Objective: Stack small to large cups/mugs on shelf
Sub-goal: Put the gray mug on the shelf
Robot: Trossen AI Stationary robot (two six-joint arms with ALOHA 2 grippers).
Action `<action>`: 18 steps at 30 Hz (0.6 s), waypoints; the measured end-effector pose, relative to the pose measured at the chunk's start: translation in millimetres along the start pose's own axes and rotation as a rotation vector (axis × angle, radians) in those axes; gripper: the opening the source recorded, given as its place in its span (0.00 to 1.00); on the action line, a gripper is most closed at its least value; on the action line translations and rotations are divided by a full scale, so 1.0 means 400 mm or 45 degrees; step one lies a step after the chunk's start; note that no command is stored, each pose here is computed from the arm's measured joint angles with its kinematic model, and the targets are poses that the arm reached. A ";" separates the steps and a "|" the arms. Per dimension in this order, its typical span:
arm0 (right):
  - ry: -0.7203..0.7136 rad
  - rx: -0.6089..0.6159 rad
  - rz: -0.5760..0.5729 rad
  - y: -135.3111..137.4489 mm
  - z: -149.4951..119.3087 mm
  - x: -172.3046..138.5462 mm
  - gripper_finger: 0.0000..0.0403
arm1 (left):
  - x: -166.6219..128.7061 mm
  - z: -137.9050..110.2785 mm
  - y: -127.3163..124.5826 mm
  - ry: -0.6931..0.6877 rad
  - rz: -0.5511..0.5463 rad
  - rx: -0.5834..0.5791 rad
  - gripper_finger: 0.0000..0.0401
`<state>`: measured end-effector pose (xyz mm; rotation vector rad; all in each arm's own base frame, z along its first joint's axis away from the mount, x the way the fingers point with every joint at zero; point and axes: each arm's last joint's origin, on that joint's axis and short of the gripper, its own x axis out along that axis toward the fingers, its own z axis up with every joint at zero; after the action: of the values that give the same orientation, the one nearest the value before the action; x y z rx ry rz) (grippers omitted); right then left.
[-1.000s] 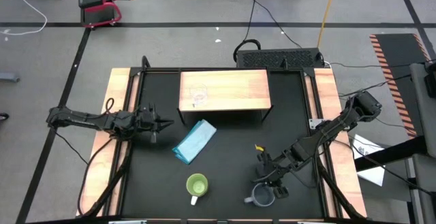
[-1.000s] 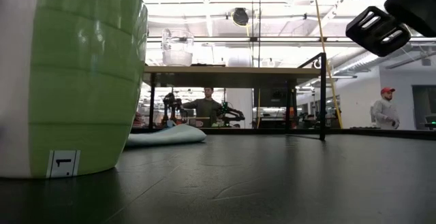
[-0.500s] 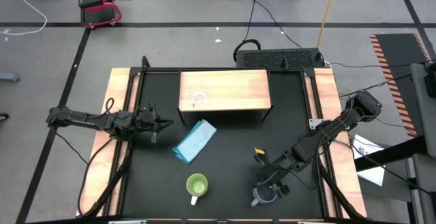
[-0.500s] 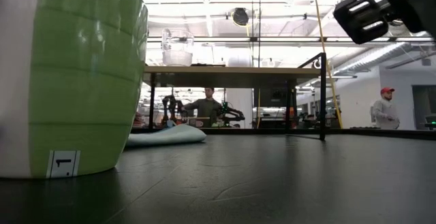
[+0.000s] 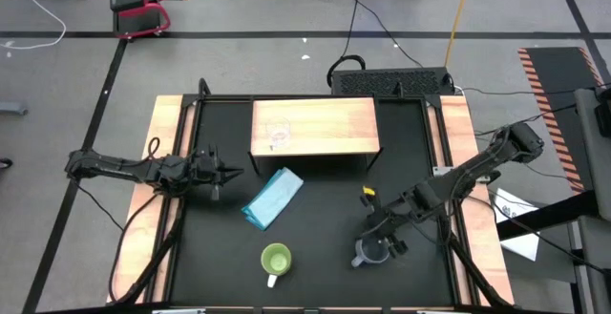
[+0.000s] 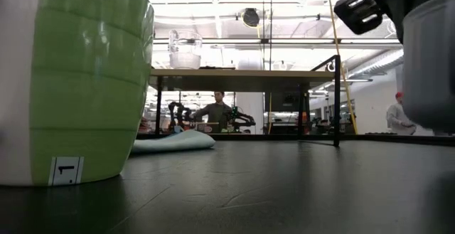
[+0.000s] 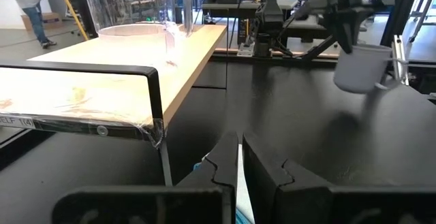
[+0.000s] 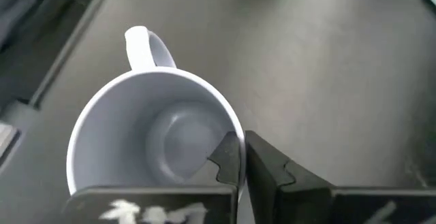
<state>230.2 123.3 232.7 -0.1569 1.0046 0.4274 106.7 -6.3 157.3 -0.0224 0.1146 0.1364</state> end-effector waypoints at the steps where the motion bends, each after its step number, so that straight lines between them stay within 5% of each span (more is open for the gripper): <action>1: 0.015 0.012 -0.007 -0.006 0.005 -0.013 0.01 | 0.000 0.000 0.000 0.000 0.000 0.000 0.06; 18: 0.160 -0.148 -0.060 -0.130 0.052 -0.151 0.01 | 0.000 0.002 0.000 -0.011 0.000 0.032 0.06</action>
<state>240.1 66.2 291.4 -0.3148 1.0974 0.4376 106.8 -6.3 158.0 0.0030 0.1076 0.1352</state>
